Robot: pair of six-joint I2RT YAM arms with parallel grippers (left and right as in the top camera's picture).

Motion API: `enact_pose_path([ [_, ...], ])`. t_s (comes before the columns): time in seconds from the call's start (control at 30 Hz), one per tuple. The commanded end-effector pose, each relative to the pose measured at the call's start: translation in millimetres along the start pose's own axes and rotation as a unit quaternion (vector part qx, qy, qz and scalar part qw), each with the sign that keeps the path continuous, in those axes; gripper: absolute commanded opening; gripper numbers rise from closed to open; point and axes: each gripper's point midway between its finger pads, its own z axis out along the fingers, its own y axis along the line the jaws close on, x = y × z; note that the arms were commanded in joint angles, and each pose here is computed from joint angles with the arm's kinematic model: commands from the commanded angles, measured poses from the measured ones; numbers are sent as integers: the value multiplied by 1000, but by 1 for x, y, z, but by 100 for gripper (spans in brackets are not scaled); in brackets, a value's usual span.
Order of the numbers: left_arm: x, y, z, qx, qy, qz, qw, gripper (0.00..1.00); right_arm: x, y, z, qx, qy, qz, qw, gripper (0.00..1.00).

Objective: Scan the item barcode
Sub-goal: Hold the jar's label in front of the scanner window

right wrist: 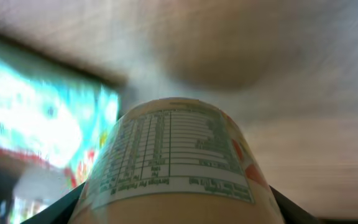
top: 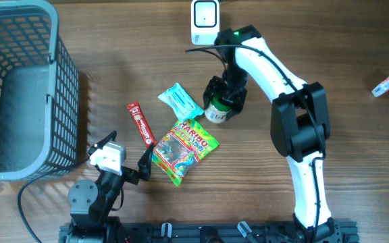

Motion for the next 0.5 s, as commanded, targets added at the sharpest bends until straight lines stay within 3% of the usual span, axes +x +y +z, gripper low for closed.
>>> enact_pose_path([
  [0.0, 1, 1, 0, -3, -1, -4, 1000, 100, 44, 24, -41, -73, 21, -80, 994, 58],
  [0.47, 1, 1, 0, -3, -1, -4, 1000, 100, 171, 46, -140, -184, -44, -206, 960, 60],
])
